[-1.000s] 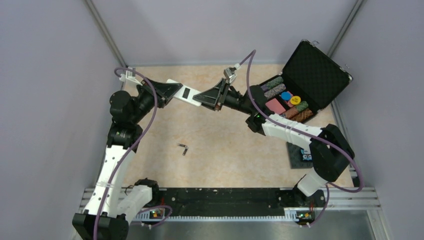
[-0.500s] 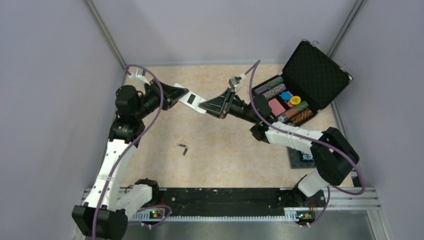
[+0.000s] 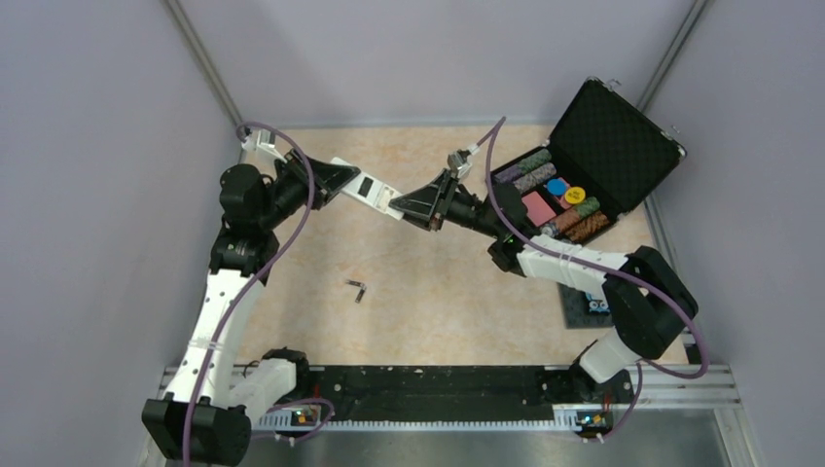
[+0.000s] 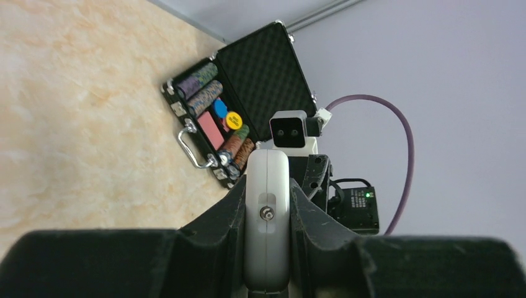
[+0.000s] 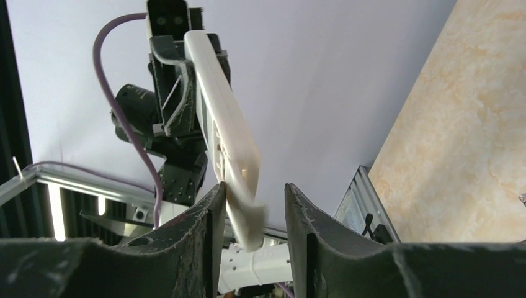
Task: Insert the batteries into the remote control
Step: Remove the battery cover from the remote control, then place the battery cover at the center of the board.
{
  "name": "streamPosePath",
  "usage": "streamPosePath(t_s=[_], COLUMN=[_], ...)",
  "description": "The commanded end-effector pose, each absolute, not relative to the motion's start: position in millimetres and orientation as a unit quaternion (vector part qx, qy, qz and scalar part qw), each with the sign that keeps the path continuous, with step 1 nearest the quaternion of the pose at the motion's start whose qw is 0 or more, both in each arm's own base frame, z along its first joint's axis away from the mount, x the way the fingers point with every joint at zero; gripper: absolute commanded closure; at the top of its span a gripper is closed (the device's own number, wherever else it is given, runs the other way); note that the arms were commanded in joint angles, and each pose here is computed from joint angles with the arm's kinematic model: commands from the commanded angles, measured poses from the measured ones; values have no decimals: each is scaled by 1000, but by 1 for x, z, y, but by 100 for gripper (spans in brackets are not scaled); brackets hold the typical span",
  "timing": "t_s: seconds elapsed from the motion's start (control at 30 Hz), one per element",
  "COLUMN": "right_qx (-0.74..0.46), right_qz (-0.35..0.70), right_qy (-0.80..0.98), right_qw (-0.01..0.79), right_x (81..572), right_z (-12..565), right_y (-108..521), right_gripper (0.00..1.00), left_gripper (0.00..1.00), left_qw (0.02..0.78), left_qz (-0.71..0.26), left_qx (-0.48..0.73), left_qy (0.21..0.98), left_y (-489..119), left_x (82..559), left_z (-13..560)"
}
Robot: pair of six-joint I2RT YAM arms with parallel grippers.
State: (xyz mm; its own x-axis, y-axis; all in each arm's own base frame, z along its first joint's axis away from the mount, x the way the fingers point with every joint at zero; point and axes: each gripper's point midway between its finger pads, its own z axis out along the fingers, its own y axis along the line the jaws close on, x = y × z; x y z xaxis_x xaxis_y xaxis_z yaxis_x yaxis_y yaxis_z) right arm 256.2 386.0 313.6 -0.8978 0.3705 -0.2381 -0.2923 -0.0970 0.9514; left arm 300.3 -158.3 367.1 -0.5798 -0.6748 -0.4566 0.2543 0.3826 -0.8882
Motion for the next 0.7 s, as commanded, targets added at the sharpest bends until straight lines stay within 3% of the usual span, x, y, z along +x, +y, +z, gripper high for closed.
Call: streamPosePath(t_s=[0.0,0.2,0.47,0.67], right_qx=[45,54,74,86], right_qz=[719,692,647,439], right_qy=[658,687,733,865], right_qw=[217,213,197,226], right_x=[274,283,280,297], right_z=[309,291,243,123], right_y=[396,400,390,347], right_gripper=[61,74,80,86], left_gripper=[100,100,100,100], left_qw=[504,522,553,548], left_qz=[-522,-446,-296,-254], left_qx=[-86,-98,-145,-157], left_qy=[683,721,765,782], left_y=[-156,-139,-93,-80], left_x=[303,319,334,332], left_z=[390,353,298,274])
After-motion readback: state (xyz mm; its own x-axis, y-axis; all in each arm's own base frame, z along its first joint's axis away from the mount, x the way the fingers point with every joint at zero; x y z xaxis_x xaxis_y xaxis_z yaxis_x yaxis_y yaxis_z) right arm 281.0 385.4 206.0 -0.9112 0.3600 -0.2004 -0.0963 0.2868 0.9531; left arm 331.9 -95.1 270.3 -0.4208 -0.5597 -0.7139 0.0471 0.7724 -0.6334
